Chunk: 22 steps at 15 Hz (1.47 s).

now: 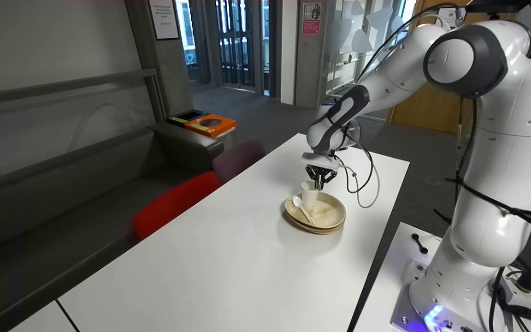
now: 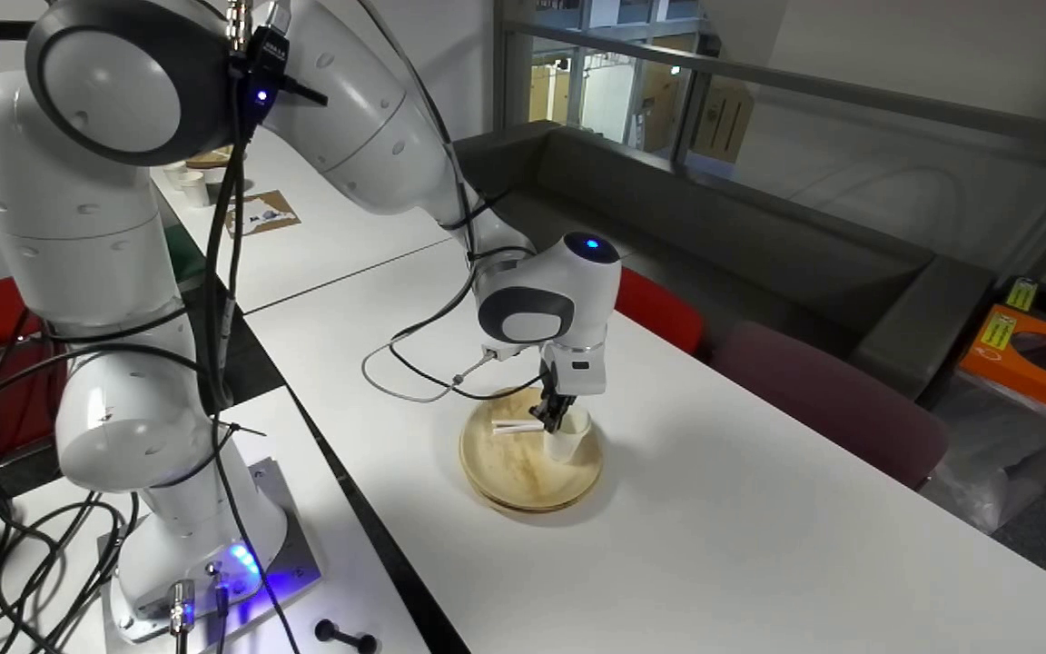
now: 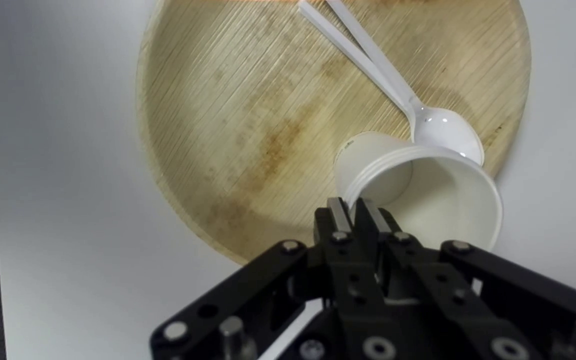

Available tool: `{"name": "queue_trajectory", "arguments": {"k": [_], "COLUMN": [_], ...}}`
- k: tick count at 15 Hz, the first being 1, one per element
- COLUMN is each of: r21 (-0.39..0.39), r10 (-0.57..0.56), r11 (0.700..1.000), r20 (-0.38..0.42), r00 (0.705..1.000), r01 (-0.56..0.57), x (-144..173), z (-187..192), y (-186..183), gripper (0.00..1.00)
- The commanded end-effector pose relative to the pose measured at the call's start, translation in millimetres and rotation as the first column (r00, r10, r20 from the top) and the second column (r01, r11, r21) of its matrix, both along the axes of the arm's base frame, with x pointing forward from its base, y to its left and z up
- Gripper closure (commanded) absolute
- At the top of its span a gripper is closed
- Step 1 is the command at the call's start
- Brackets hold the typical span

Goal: Remove the cup from the plate

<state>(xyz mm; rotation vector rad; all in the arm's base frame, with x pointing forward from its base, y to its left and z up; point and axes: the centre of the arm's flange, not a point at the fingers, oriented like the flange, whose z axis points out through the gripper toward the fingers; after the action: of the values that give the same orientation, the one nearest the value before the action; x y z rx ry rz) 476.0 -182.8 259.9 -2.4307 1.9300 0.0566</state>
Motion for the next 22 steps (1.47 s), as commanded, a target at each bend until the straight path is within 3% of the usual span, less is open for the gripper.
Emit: {"name": "queue_trajectory", "arguments": {"k": [1, 4, 16, 19, 22], "r21": [0.000, -0.001, 0.007, 0.035, 0.006], "r10": [0.025, 0.026, 0.069, 0.122, 0.116], "r11": [1.000, 1.000, 0.998, 0.992, 0.993], "r20": [0.001, 0.000, 0.030, 0.055, 0.096], "r00": [1.000, 1.000, 0.997, 0.991, 0.989], "r01": [-0.025, -0.026, -0.070, -0.124, -0.117], "x": [-8, -8, -19, -21, -22], "z": [14, 14, 26, 32, 36], "y": [-2, -2, 0, 0, 1], "gripper": [0.92, 1.00, 0.99, 0.99, 0.99]}}
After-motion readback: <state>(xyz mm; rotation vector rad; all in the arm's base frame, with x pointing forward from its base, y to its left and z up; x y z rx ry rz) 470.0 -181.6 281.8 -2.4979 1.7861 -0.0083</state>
